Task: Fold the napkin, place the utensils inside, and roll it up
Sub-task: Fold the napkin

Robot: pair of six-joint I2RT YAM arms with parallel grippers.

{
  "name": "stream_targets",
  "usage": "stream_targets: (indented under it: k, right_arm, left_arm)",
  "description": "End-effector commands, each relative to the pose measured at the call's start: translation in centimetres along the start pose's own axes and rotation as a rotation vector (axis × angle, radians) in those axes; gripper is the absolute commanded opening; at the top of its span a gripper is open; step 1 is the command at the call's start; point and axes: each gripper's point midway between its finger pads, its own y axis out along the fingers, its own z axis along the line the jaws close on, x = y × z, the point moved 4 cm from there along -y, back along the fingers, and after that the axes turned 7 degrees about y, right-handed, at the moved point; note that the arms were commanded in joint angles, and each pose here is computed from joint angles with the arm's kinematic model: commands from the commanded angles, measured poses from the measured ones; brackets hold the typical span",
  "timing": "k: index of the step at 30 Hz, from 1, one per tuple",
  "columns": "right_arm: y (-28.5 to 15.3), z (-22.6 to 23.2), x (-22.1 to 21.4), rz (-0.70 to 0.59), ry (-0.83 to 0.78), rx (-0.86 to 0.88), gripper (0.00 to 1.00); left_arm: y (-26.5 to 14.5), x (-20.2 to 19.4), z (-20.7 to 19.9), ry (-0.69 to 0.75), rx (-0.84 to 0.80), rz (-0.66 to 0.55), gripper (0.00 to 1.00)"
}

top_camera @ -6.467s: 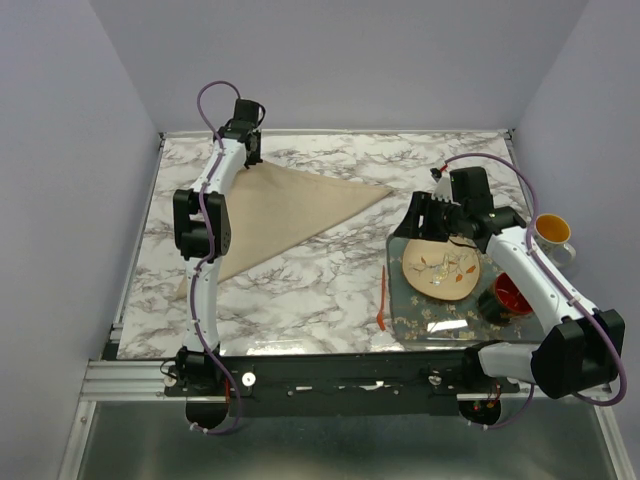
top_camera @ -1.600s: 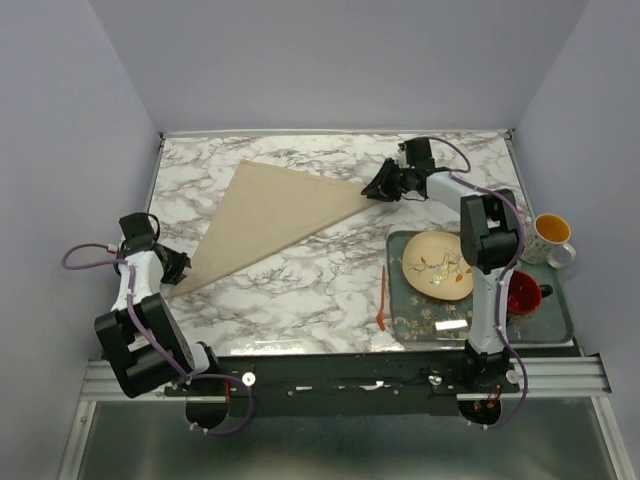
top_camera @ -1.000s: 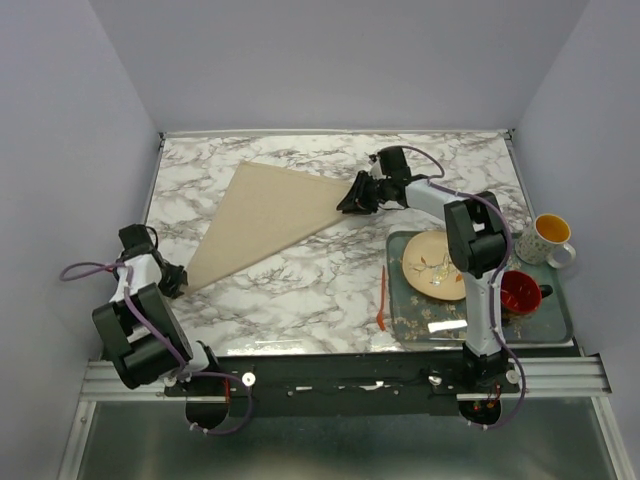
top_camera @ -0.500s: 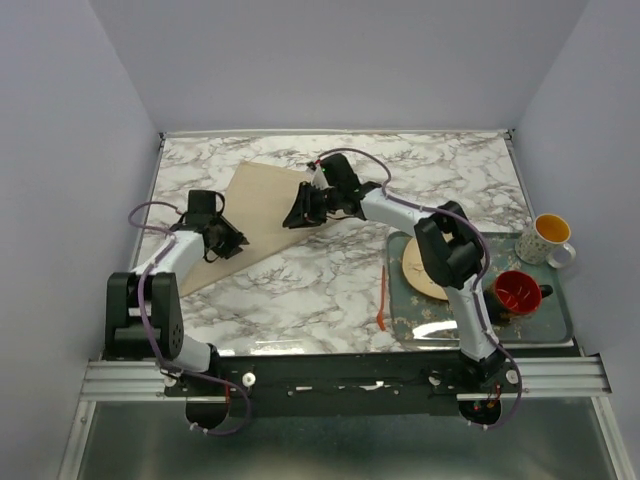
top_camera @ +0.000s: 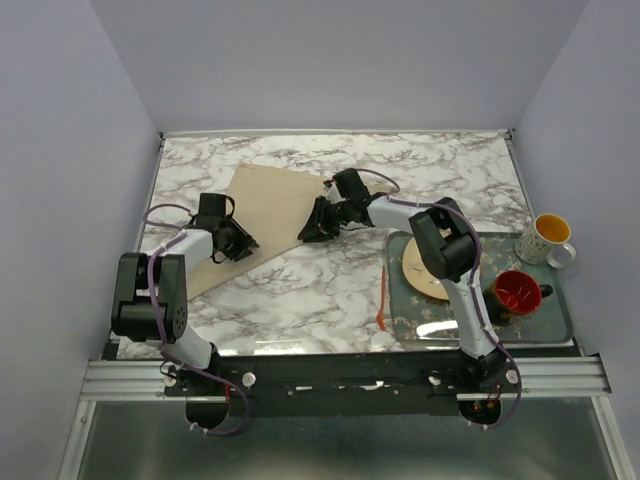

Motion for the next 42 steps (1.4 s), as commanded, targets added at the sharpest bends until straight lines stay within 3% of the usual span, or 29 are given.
stream_targets:
  k: [1, 4, 8, 20, 26, 31, 37, 39, 42]
  right_arm:
    - [-2.9, -0.5, 1.6, -0.078, -0.059, -0.024, 0.34]
    - [-4.1, 2.7, 1.7, -0.082, -0.124, 0.043, 0.35]
    - [-4.7, 4.3, 3.2, -0.138, -0.151, 0.054, 0.36]
    - [-5.1, -3.1, 5.5, -0.157, 0.019, -0.043, 0.36]
    - [-6.3, -5.5, 6.4, -0.176, 0.060, -0.068, 0.36]
    - [-8.9, -3.3, 7.5, -0.249, -0.028, -0.068, 0.36]
    - [-5.9, 2.3, 4.6, -0.166, -0.088, 0.034, 0.36]
    - [-4.1, 2.2, 3.3, -0.101, -0.048, 0.061, 0.36]
    - [-3.5, 0.3, 3.4, -0.113, -0.036, 0.026, 0.36]
  left_arm:
    - [-2.6, 0.2, 0.4, 0.120, 0.058, -0.097, 0.40]
    - [-4.2, 0.5, -2.0, 0.199, 0.034, -0.127, 0.41]
    - [-3.7, -1.7, -3.1, 0.159, -0.046, -0.045, 0.41]
    - [-1.8, -5.1, 3.2, 0.057, 0.071, 0.036, 0.43]
    - [-4.1, -4.2, 2.2, 0.100, 0.045, -0.014, 0.43]
    - [-6.3, -2.4, 1.4, 0.086, 0.027, -0.053, 0.44]
    - [-6.9, -2.0, 7.1, -0.107, 0.116, -0.098, 0.45]
    - [-6.7, -2.6, 8.6, -0.148, 0.133, -0.091, 0.45]
    - [-6.4, -3.6, 10.2, -0.183, 0.177, -0.055, 0.45]
